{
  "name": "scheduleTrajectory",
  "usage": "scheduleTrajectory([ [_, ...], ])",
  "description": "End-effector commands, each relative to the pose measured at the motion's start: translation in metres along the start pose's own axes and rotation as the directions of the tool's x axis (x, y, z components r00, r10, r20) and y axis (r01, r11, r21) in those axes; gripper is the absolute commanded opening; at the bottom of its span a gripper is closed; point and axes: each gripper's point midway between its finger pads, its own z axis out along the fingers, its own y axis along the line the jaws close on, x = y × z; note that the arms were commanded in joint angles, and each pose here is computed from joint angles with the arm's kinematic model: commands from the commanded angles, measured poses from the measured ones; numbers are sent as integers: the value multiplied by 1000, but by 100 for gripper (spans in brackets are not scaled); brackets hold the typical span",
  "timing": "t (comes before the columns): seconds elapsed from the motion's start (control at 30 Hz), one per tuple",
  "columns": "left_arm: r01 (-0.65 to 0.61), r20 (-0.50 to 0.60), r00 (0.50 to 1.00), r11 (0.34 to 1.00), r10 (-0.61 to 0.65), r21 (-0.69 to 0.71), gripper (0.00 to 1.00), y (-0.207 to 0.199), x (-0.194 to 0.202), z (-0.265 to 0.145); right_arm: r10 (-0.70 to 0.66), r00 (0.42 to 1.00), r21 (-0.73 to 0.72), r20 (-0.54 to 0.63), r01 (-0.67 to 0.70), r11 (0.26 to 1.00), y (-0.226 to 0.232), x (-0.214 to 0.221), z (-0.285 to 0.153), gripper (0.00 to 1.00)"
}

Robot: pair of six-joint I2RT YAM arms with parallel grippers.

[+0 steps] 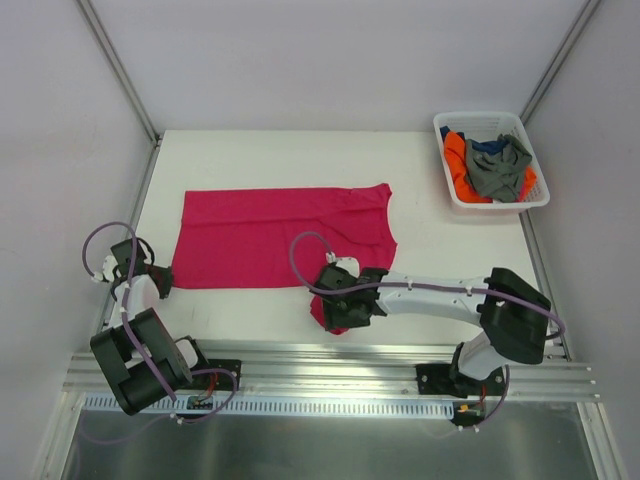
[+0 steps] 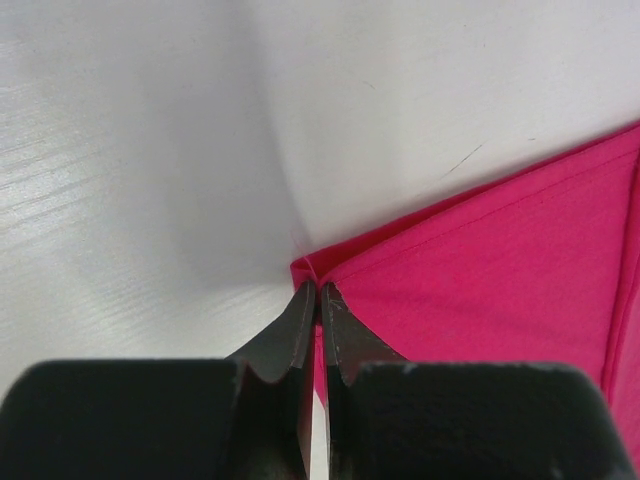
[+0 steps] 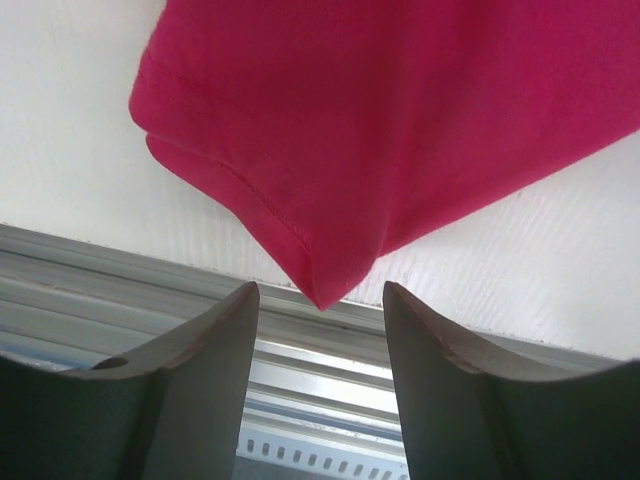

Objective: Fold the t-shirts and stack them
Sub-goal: Fold the tshirt

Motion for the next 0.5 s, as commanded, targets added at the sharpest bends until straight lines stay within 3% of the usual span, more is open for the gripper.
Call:
scheduleTrajectory([
  [0.0, 13, 32, 999, 1000, -12, -22, 0, 3, -6, -3, 13, 1000, 40, 8, -13, 999, 1, 1, -12, 57],
  [0.27, 1, 45, 999, 1000, 0, -18, 0, 0, -9, -5, 13, 1000, 77, -3, -12, 997, -7, 8, -9, 47],
  [0.47, -3, 44, 999, 1000, 3, -15, 0, 0, -8, -5, 10, 1000, 85, -2, -9, 996, -15, 13, 2, 46],
])
